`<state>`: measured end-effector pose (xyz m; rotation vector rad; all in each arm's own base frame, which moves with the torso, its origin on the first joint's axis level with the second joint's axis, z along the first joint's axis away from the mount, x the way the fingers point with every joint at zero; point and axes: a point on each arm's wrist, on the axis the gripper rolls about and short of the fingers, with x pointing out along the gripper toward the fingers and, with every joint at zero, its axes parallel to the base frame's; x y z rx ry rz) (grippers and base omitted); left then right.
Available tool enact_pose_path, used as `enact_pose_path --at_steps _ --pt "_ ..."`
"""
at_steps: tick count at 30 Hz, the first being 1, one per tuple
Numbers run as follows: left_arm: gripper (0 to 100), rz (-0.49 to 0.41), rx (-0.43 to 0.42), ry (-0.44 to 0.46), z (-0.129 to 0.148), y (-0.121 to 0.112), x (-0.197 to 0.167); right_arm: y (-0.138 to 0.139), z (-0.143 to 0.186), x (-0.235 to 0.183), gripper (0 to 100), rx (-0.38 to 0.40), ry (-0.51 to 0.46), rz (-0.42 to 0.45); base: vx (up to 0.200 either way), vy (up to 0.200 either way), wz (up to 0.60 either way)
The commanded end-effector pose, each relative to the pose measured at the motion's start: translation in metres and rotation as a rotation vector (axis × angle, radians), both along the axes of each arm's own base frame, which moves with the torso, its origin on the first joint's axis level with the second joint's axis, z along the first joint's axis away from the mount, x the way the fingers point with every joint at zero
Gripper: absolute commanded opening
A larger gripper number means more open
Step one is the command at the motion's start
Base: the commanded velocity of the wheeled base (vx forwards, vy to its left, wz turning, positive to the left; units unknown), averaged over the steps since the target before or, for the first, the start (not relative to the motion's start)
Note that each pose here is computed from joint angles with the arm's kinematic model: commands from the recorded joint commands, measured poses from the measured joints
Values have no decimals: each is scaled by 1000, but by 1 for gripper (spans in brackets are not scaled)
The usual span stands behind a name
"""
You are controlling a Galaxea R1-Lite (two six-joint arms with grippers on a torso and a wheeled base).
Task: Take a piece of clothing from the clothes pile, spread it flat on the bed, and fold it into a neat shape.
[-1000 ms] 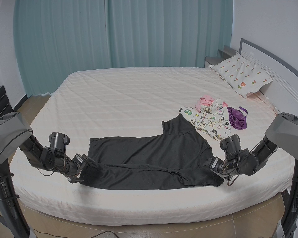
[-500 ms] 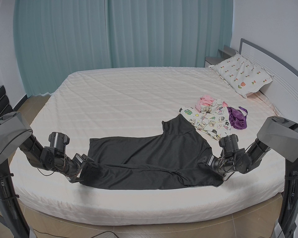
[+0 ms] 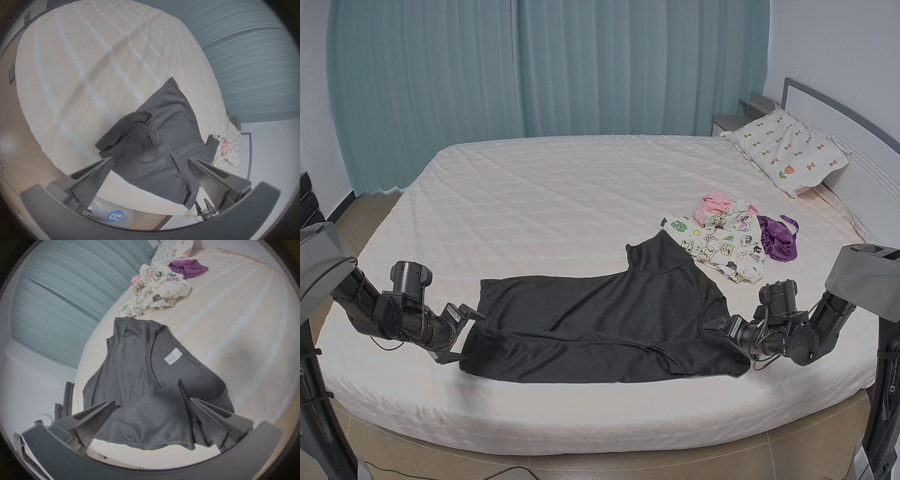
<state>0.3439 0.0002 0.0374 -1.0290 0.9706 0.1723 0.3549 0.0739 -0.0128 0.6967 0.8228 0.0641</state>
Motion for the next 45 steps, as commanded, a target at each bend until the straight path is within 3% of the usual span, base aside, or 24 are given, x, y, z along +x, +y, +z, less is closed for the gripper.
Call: enact_pose_path --at_steps 1,5,10,15,17,19,27,38,39,45 --pt "100 1 -19 -10 4 4 1 -4 -5 -13 100 33 12 12 200 0 0" --pt "100 -4 -13 -22 4 5 4 -5 -4 -19 100 64 -55 19 200 0 0" --pt "100 -10 -8 -14 1 3 4 -5 -8 -20 100 60 -57 22 200 0 0" --pt "100 10 89 7 -7 4 0 -6 -6 -22 100 54 -58 23 40 0 0" --pt "100 -8 122 5 -8 5 -1 -6 -6 -23 100 51 -59 24 0 0 0" --pt "100 -85 193 7 -13 4 -4 -7 -7 -24 100 44 -58 27 0 0 0" --pt "100 -259 289 12 -28 -5 -9 -7 -12 -26 100 21 -70 50 0 0 0" --pt "100 -306 305 40 -42 -17 -8 -6 -16 -27 100 17 -62 56 0 0 0" --pt "0 -304 314 43 -42 -18 -8 -5 -17 -27 100 8 -61 62 0 0 0" --pt "0 -268 389 66 -48 -20 -6 -6 -20 -29 100 -32 -66 99 0 0 0"
